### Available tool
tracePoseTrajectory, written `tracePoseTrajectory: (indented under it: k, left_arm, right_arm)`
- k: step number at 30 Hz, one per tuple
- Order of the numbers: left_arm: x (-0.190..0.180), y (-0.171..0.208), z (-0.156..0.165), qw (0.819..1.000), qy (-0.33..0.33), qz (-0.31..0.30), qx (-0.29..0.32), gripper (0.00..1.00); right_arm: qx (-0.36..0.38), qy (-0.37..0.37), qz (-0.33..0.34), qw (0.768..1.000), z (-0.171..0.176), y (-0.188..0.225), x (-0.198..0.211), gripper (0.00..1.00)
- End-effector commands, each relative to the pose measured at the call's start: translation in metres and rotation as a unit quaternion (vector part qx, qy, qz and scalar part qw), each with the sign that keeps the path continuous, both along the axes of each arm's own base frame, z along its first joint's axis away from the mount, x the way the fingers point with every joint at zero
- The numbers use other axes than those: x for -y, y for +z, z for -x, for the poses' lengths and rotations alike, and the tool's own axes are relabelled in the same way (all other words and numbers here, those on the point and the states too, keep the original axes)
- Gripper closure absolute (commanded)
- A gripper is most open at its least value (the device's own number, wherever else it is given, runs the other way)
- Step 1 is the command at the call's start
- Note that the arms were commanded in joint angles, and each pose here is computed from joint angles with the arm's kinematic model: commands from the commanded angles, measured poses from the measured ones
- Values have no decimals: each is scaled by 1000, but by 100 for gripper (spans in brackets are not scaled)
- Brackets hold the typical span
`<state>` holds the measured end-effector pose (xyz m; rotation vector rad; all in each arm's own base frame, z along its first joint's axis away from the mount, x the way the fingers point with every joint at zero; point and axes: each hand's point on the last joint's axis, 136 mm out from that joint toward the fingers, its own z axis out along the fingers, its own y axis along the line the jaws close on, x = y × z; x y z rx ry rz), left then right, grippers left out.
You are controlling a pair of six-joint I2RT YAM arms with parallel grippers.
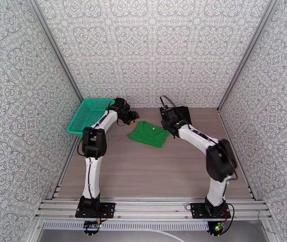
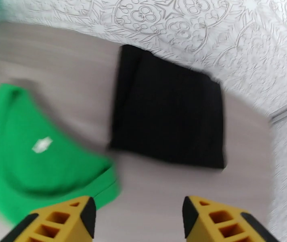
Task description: Fold and stack the mixed laundry pile
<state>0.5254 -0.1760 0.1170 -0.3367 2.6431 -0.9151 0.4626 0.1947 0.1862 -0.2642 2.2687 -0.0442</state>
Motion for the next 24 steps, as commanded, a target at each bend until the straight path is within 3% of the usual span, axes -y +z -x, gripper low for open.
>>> tracePoseTrajectory:
  k: [1, 5, 7, 11, 15, 24]
  left_arm:
    - [-22, 20, 20, 997, -3, -69, 45, 40]
    - [-21, -5, 34, 997, -26, -72, 22, 30]
    - [-9, -13, 31, 997, -54, -57, 20, 26]
    - [5, -29, 18, 991, -96, -91, 26, 24]
    - [7, -47, 5, 984, -119, -132, 30, 22]
    - [-8, -70, -7, 968, -142, -207, 26, 20]
  right_arm:
    - [-159, -12, -138, 978, 60, -43, -23, 38]
    - [-198, -39, -245, 948, 78, -65, -41, 38]
    - [-198, -64, -265, 941, 76, -73, -41, 36]
    - [-190, -113, -273, 936, 66, -87, -34, 27]
    - [-182, -147, -285, 929, 59, -99, -31, 25]
    - [-203, -172, -288, 920, 37, -133, -44, 32]
